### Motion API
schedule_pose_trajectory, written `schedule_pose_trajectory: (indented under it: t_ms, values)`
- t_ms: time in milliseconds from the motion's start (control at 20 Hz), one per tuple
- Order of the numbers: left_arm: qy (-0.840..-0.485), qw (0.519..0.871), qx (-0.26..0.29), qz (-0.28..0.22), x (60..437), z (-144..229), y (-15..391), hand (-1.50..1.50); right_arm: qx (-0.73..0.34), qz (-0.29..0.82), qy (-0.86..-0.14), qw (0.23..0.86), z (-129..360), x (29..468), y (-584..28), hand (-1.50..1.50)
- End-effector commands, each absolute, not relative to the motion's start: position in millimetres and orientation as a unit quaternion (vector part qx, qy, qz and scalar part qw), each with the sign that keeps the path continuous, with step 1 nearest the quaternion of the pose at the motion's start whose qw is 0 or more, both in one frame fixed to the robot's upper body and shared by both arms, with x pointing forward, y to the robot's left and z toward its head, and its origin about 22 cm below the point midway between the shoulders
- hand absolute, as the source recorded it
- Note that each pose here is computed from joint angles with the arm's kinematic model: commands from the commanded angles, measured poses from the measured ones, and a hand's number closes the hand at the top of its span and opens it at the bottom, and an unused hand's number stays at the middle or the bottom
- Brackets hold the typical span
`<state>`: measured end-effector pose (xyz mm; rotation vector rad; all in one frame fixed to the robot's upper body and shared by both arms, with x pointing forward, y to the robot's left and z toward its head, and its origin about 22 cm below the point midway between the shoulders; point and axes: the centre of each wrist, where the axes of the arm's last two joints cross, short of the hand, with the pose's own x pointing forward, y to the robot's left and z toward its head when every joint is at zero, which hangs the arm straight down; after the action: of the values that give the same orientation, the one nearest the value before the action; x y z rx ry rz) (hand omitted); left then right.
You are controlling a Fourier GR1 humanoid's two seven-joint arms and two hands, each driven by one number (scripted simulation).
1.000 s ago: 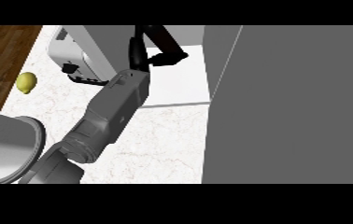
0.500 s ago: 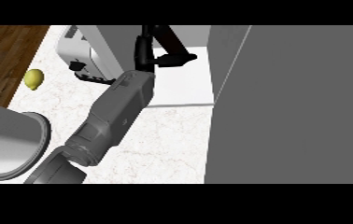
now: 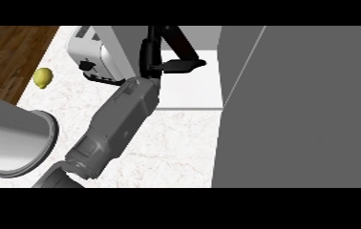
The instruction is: Pick up the wine, place it into the cabinet and close the cabinet
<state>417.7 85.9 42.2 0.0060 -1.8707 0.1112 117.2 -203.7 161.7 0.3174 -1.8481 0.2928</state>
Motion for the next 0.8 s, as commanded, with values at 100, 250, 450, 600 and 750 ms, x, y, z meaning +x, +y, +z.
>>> schedule_pose_trajectory:
  t_ms: [100, 250, 450, 600, 750]
  values:
    - [-0.804, 0.591, -0.029, 0.055, 402, 45, 92, -1.50, 0.144, 0.120, -0.808, 0.558, 197, 84, -209, -1.50]
    - [-0.803, 0.593, -0.038, 0.052, 384, 42, 85, -1.50, 0.143, 0.116, -0.813, 0.553, 192, 78, -216, -1.50]
    - [-0.803, 0.590, -0.067, 0.048, 360, 37, 99, -1.50, 0.136, 0.115, -0.812, 0.556, 196, 77, -212, -1.50]
    - [-0.800, 0.591, -0.087, 0.059, 329, 28, 83, -1.50, 0.143, 0.108, -0.818, 0.547, 194, 88, -204, -1.50]
    - [-0.800, 0.590, -0.086, 0.067, 306, 23, 93, -1.50, 0.140, 0.115, -0.812, 0.555, 201, 72, -208, -1.50]
